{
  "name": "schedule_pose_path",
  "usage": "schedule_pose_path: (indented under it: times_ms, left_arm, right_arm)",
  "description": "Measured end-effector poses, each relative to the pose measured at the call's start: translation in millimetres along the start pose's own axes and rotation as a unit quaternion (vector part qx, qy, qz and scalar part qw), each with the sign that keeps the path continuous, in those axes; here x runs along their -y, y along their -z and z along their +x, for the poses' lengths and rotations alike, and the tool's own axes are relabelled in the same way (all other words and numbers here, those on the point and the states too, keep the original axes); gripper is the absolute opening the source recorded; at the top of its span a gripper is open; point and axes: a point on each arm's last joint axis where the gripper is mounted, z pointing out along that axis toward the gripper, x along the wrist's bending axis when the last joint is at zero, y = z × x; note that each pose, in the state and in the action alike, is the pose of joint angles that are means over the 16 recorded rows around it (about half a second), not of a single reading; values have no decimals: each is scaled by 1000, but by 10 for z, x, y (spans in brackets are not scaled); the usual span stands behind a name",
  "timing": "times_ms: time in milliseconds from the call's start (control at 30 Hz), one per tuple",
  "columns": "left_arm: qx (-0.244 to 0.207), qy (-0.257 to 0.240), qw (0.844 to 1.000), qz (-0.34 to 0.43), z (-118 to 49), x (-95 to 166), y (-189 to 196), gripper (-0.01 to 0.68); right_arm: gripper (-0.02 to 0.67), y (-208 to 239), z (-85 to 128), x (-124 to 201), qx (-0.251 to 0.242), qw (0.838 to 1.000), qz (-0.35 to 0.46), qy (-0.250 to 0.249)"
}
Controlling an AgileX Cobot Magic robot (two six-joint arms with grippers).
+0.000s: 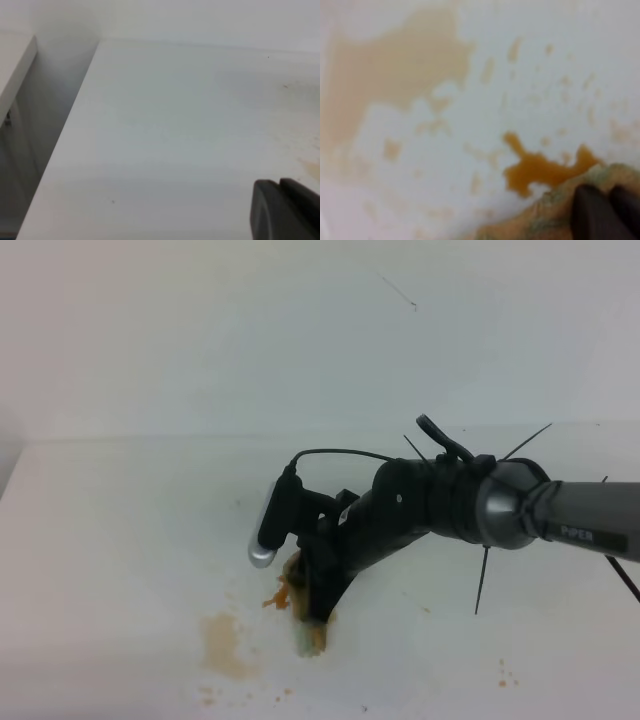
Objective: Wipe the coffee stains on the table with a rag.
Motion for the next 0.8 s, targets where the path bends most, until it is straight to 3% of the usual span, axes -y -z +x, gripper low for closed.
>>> schedule_pose_path:
  times_ms: [500,800]
  left_arm:
    - [0,0,1000,0,-1,-6,1,1]
    - [0,0,1000,0,0,0,0,1]
  right_arm:
    - [16,-184,-35,-33,-22,1000,14,-7]
    - [17,-179,-80,52,-4,998,60,4]
